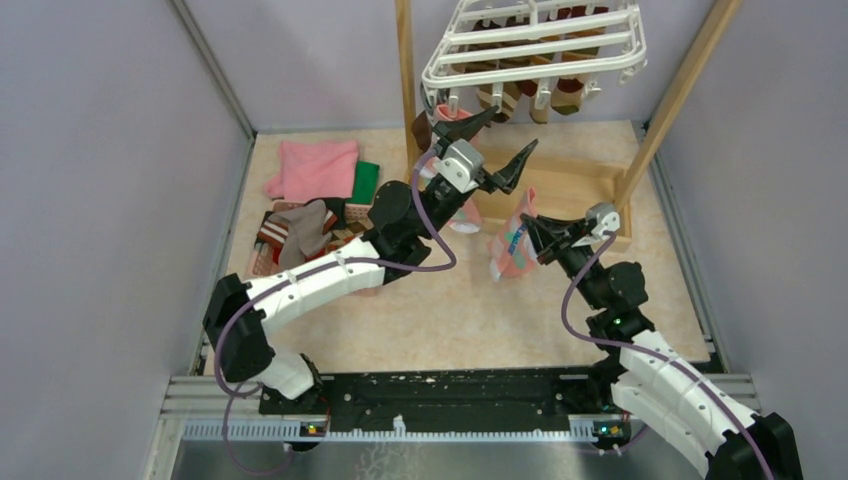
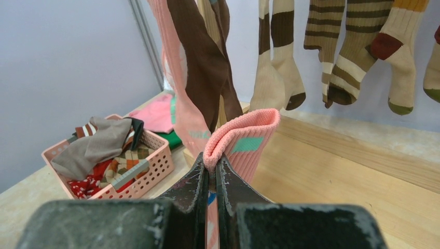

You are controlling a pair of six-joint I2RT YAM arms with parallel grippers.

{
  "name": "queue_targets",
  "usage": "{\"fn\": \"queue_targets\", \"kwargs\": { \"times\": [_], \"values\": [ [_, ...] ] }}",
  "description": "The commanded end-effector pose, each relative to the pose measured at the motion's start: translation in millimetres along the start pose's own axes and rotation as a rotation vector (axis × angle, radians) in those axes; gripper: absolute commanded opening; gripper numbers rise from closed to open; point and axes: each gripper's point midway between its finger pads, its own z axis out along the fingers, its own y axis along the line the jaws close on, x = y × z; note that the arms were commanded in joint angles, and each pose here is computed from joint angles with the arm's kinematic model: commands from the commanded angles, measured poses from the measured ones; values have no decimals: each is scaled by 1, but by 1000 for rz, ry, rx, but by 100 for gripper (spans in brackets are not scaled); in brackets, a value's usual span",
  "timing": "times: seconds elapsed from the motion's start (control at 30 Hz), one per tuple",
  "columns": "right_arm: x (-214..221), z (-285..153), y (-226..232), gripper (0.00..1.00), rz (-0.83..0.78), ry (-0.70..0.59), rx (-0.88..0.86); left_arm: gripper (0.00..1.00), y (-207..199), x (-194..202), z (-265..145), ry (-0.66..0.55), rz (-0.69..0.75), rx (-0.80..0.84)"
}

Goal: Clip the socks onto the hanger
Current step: Rotate the hanger.

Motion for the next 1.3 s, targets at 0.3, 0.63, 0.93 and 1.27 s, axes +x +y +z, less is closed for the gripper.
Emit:
{"fn": "queue_targets", "kwargs": {
  "times": [0.3,0.63,0.93,1.27],
  "values": [
    [-23,0,5,0,-3,-75,-26,80,44,-11,-23,55,-164,77],
    [-25,1,7,0,-7,-79,-36,77,66,-8,-35,34,-216,105],
    [-26,0,7,0,-10,-81,-36,74,74,-12,-32,35,-299,174],
    [-28,-2,11,0,-24,-86,-55,75,88,-14,-49,68,-278,134]
  ]
}}
